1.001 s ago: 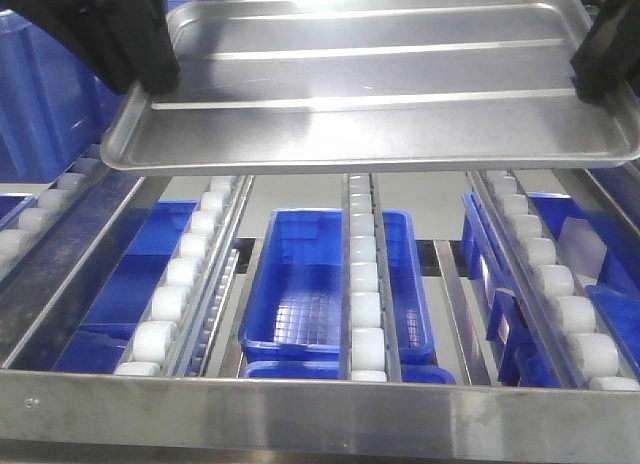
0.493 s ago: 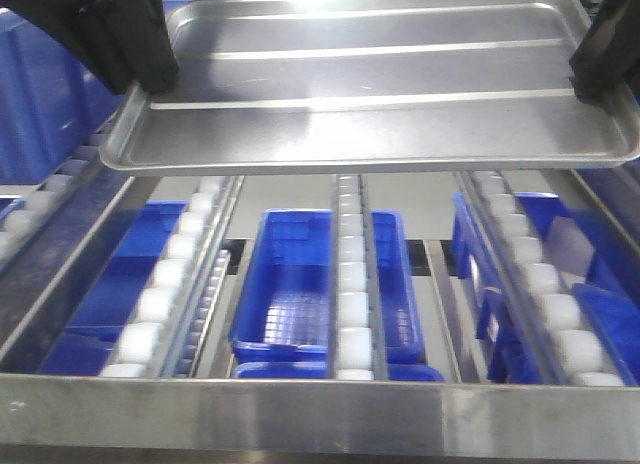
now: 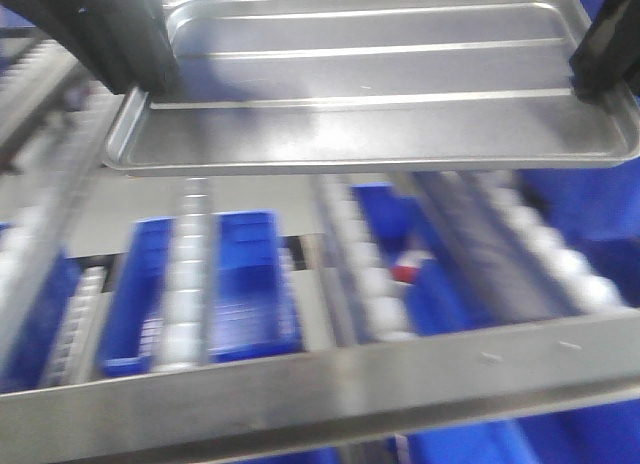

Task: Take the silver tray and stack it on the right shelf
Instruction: 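Hold the tray level with both grippers while the base drives across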

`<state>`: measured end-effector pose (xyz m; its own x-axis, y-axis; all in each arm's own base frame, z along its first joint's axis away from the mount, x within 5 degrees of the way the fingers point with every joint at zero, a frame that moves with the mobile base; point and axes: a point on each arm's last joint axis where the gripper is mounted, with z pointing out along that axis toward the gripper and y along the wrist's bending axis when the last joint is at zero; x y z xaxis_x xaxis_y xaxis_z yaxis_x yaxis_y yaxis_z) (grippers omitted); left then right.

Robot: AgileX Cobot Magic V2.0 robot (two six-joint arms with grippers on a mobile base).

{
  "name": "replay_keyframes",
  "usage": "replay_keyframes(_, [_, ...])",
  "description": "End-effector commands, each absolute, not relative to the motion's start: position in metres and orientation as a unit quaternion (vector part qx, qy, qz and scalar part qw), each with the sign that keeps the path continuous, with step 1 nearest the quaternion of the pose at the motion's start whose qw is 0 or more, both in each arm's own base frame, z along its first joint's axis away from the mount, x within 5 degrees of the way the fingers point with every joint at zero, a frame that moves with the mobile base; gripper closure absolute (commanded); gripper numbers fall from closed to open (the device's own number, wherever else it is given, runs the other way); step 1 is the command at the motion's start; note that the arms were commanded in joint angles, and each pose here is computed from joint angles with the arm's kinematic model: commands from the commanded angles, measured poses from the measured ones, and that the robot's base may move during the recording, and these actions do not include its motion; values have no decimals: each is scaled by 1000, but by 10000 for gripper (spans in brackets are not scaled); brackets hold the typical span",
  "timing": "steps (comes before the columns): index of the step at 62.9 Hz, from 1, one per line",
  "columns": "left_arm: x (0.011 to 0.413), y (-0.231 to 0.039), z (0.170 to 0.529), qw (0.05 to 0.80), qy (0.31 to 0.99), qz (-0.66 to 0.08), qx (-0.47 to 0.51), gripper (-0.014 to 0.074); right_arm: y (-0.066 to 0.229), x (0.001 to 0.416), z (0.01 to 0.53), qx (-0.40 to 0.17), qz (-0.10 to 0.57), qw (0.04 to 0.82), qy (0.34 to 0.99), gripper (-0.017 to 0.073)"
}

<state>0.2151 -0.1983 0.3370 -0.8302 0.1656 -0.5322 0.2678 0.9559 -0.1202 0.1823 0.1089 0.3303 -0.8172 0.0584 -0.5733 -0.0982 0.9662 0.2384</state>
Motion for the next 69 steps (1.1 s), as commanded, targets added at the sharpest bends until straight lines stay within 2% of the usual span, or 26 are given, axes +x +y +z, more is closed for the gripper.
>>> replay_keyframes(1, [210,-194,358,305,938,-106,125,694,107,183,348,-25,140,352,925,503])
replay_keyframes(69, [210,-194,358,305,938,-106,125,694,107,183,348,-25,140,352,925,503])
